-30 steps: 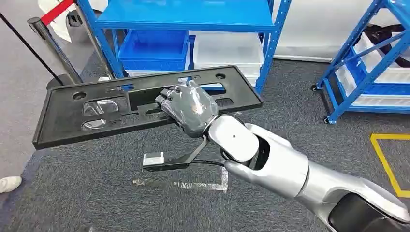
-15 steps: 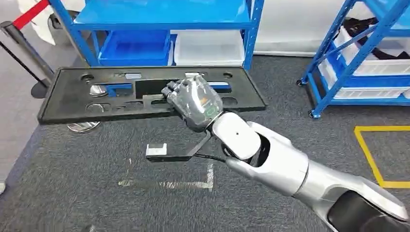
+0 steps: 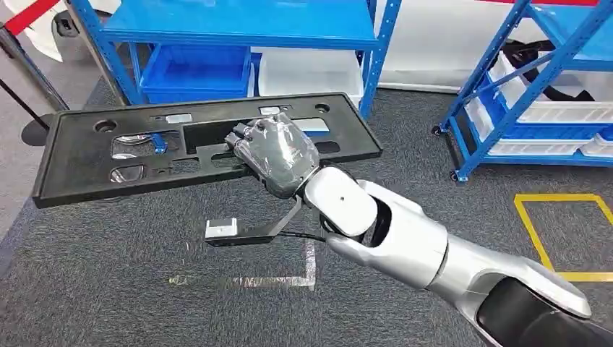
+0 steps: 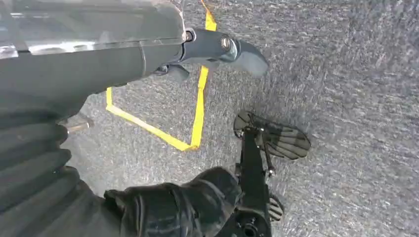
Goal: Take the parts from the cabinet and place them on the table.
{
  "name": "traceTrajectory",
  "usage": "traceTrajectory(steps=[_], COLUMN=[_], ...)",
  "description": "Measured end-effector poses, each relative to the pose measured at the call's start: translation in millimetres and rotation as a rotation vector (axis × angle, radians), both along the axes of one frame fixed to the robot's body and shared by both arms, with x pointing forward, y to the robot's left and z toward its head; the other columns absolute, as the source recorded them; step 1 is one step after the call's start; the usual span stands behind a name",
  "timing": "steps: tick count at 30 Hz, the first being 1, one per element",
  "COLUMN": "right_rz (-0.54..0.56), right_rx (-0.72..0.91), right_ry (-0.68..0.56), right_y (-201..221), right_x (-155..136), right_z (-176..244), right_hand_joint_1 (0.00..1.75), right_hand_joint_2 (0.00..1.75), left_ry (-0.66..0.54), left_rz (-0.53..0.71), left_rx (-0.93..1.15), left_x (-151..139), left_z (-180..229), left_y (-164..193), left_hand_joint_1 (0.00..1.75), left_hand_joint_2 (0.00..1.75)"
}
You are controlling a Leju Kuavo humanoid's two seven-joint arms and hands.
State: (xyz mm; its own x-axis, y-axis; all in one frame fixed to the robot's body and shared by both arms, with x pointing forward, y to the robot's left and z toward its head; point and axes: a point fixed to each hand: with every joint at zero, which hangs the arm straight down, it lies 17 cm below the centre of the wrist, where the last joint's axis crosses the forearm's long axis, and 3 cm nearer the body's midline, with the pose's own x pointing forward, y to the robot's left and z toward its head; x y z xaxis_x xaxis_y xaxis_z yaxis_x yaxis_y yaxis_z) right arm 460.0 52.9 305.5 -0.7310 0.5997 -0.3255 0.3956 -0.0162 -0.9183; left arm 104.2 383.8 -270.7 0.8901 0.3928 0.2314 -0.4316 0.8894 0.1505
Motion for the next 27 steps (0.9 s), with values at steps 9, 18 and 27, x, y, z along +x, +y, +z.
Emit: traceTrajectory(steps=[9,18,27], right_rz=[-0.001,-0.011,-0.014], right_rx=[-0.002,0.022,0.025], right_ry=[0.002,-0.012,-0.003], right_y=[-0.9,-4.0,-4.5], right_x=[-0.2,4.4,3.9], right_z=[-2.5,12.4,8.7], right_hand_joint_1=[1.75,1.75,1.75], right_hand_joint_2=[1.75,1.75,1.75], left_ry=[0.001,0.000,0.000], left_rz=[-0.002,-0.019,-0.024], left_rx=[-0.003,-0.005,-0.002], left_x=[-1.2,1.0,-0.1], left_z=[-0.6,-0.5,-0.5], left_y=[-2.8,-5.8,-4.3], left_hand_joint_1=[0.00,0.00,0.00], left_hand_joint_2=[1.75,1.75,1.75])
